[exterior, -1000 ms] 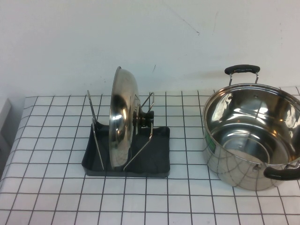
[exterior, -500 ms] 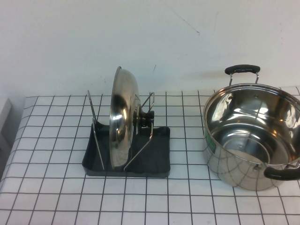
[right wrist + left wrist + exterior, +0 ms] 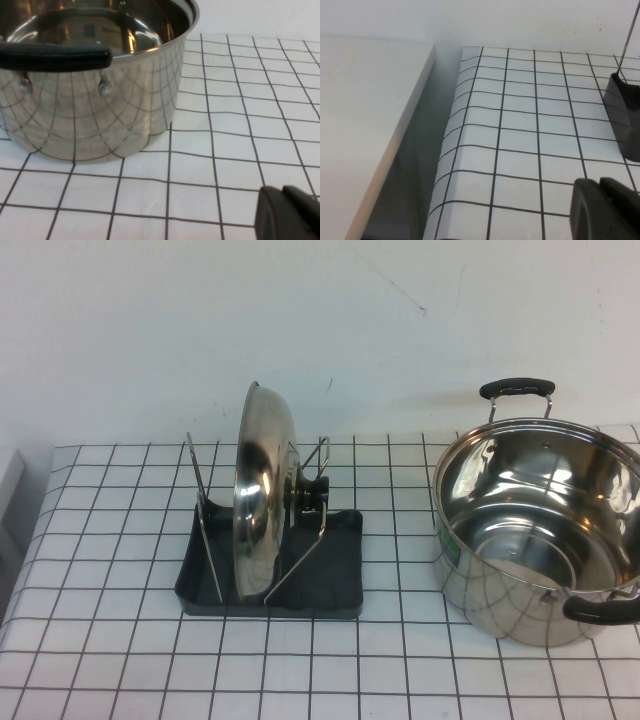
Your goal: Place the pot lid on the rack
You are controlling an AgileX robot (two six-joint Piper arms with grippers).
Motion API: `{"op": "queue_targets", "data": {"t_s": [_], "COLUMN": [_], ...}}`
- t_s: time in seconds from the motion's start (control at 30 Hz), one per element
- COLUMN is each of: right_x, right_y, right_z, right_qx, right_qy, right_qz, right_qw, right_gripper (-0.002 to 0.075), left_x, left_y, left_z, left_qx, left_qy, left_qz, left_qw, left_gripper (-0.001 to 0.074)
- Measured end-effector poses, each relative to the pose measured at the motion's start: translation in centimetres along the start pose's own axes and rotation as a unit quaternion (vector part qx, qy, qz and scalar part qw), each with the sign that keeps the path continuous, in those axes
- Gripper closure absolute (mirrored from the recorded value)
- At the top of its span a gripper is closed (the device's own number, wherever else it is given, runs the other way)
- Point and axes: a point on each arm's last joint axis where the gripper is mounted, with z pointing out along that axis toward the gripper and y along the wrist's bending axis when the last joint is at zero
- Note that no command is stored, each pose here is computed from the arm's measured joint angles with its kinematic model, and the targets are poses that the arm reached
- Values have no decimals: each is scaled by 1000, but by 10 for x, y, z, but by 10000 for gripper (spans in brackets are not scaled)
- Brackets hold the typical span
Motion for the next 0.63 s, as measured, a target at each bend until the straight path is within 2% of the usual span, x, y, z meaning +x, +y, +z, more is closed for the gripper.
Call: {"op": "queue_targets", "data": {"t_s": [0.63], "right_x": [0], "right_y": [0], "right_z": [0], "right_qx": [0], "right_qy": [0], "right_qz": [0], "right_qw": [1000], "right_gripper": [728], "left_x": [0], "left_y": [0], "left_z": [0], "left_qx": [1], "left_qy": [0], "left_qz": [-3], "left_qw": [1000], "left_gripper": [737]}}
